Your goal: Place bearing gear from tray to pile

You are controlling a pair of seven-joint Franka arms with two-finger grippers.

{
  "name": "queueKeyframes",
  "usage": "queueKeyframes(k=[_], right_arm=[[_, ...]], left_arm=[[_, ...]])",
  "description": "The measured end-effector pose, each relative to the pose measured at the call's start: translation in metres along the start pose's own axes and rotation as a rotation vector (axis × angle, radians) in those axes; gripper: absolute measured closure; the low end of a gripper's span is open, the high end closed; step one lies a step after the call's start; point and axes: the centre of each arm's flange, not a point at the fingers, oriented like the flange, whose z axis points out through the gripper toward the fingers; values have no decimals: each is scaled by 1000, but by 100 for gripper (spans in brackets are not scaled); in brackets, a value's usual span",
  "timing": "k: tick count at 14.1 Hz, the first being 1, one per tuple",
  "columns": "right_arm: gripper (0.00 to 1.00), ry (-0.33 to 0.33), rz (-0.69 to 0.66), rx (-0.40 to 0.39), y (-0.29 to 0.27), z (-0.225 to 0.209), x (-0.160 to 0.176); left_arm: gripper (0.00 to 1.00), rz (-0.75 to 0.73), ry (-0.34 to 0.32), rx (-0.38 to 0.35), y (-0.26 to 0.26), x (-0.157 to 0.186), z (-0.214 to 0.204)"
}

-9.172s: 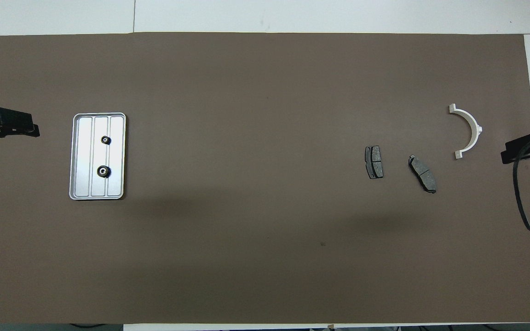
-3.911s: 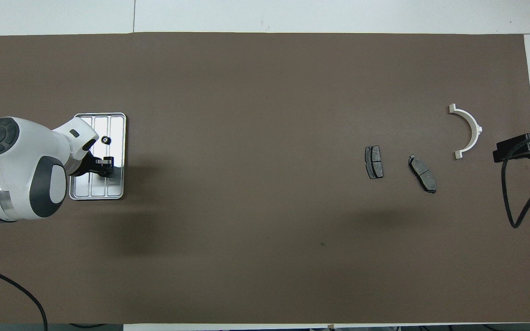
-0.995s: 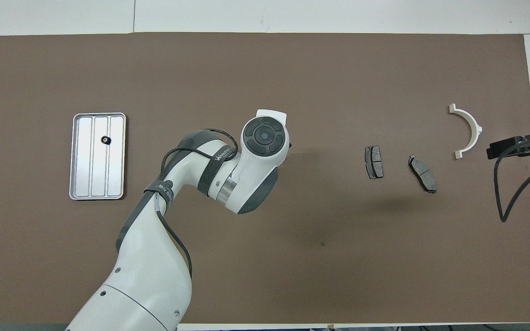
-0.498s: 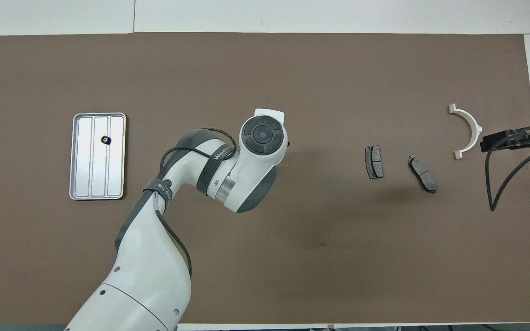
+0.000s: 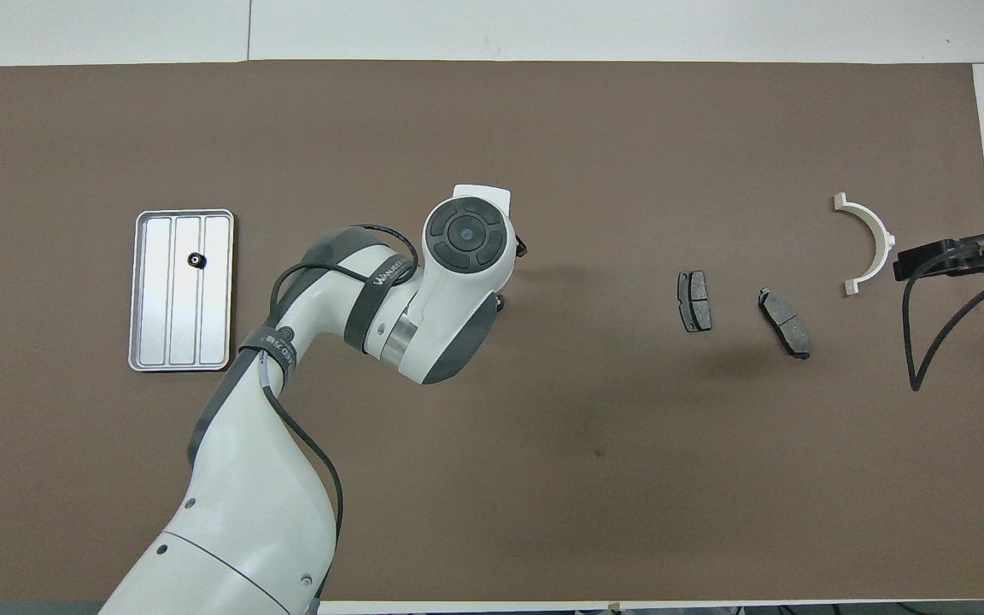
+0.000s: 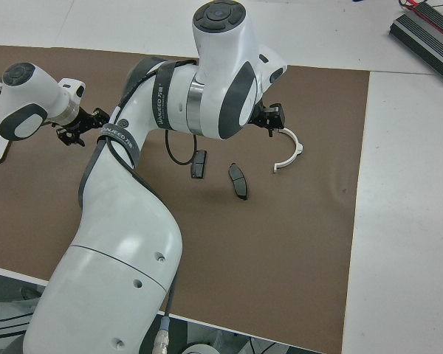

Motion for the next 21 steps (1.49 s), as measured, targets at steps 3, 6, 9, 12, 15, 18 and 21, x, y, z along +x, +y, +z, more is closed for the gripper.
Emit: queueKeyframes(k=[3,6,9,12,15,18,21], right_arm=[[0,21,-8,-5,-7,11,17],[0,43,-12,-7,-43,17,59],[0,36,-35,-7,-87,27,106],[0,22,-5,-3,-148,53,130],[0,12,21,2,-249,63,121],[0,-14,29,-2,-327,75,96],[0,-7,58,2,-380,82,77]], left_arm=[[0,-12,12,24,-16,30,-15],[0,48,17,26,-36,76,-17],[0,76,14,28,-68,129,-26],[0,250,-22,39,-144,195,-42],[0,377,-57,45,-203,232,-38],[0,477,-64,41,-232,256,-33],[10,541,-38,27,-251,271,-24]])
